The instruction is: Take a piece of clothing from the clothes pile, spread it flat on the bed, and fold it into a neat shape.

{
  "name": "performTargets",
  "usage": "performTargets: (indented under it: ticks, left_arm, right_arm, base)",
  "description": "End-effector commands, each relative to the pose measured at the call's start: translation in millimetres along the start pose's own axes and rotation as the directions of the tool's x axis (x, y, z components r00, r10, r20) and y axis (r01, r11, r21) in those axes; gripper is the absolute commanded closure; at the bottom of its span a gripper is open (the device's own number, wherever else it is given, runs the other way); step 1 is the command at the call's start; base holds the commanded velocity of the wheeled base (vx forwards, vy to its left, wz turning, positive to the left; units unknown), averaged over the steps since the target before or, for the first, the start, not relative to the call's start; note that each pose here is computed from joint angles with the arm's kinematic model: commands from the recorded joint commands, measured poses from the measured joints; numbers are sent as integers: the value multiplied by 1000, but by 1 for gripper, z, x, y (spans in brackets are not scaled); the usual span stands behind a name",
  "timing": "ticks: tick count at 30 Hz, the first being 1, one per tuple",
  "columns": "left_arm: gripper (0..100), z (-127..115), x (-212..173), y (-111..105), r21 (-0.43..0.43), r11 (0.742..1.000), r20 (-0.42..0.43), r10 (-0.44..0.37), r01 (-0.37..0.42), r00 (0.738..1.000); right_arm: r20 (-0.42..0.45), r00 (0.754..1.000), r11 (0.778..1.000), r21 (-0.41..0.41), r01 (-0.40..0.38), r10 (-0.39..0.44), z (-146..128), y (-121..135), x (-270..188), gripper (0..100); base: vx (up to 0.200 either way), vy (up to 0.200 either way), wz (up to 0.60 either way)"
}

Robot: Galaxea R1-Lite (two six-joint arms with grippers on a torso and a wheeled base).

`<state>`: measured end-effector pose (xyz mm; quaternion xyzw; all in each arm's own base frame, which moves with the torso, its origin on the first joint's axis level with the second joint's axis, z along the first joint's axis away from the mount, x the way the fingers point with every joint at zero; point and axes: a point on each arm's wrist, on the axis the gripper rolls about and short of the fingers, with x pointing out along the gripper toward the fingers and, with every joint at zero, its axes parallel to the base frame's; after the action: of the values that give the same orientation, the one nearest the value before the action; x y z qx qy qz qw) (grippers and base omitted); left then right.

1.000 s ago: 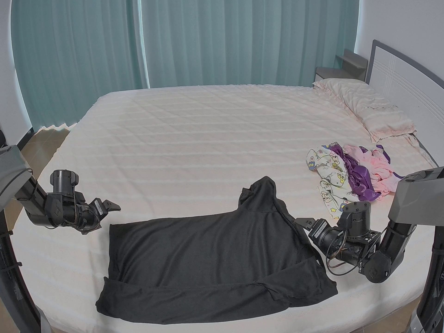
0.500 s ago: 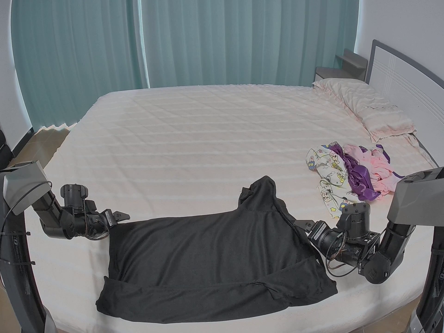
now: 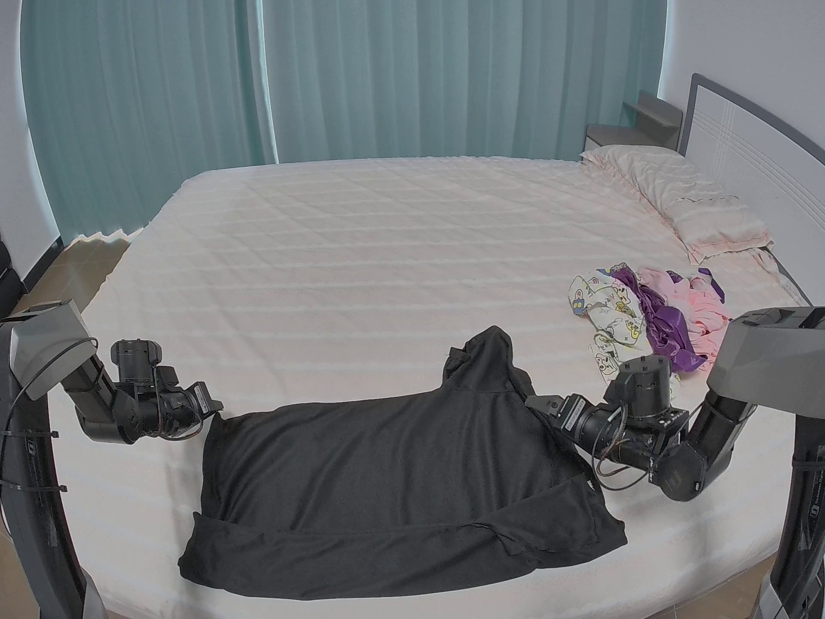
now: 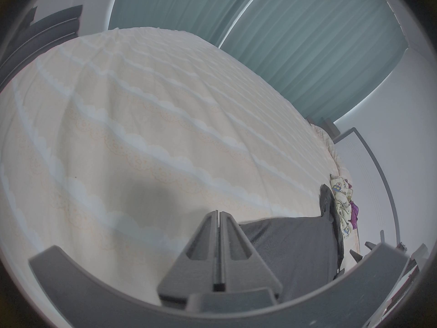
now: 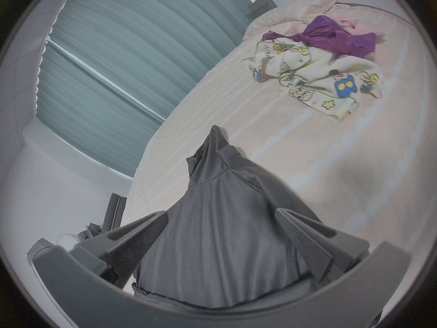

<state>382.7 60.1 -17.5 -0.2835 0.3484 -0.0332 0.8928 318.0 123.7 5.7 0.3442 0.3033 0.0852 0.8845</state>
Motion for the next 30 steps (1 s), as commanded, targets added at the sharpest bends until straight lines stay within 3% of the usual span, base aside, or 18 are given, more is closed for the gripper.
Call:
performTargets:
  ticks: [1, 5, 9, 13, 22, 23, 30]
  left_arm:
    - [100, 7, -13, 6, -40, 999, 50, 17, -15, 999]
    - [100, 13, -22, 11, -78, 997, 90, 22, -15, 996]
    - [100, 18, -24, 18, -91, 996, 138, 29, -17, 990]
    - [100, 20, -23, 20, -103, 995, 174, 34, -17, 984]
    - [100, 11, -24, 22, -114, 993, 132, 4, 11, 991]
    - [0, 9, -23, 21, -111, 993, 111, -33, 46, 993]
    - [0, 1, -23, 22, -84, 993, 70, -82, 88, 994]
  right_arm:
    - [-22, 999, 998, -57, -30, 29, 45, 18, 44, 0]
    - [-31, 999, 996, -87, -21, 19, 59, 24, 70, 0]
    - [-37, 999, 985, -172, 9, -16, 65, 13, 93, 0]
    - [-31, 999, 981, -192, 11, -17, 71, 13, 102, 0]
    - [-42, 999, 981, -194, 26, -34, 71, 12, 107, 0]
    - [-41, 999, 981, -194, 27, -35, 71, 11, 107, 0]
    - [-38, 999, 977, -210, 24, -32, 72, 13, 109, 0]
  base:
    - [0, 0, 0]
    - [0, 0, 0]
    - [0, 0, 0]
    - [0, 0, 0]
    - [0, 0, 0]
    - [0, 0, 0]
    - [0, 0, 0]
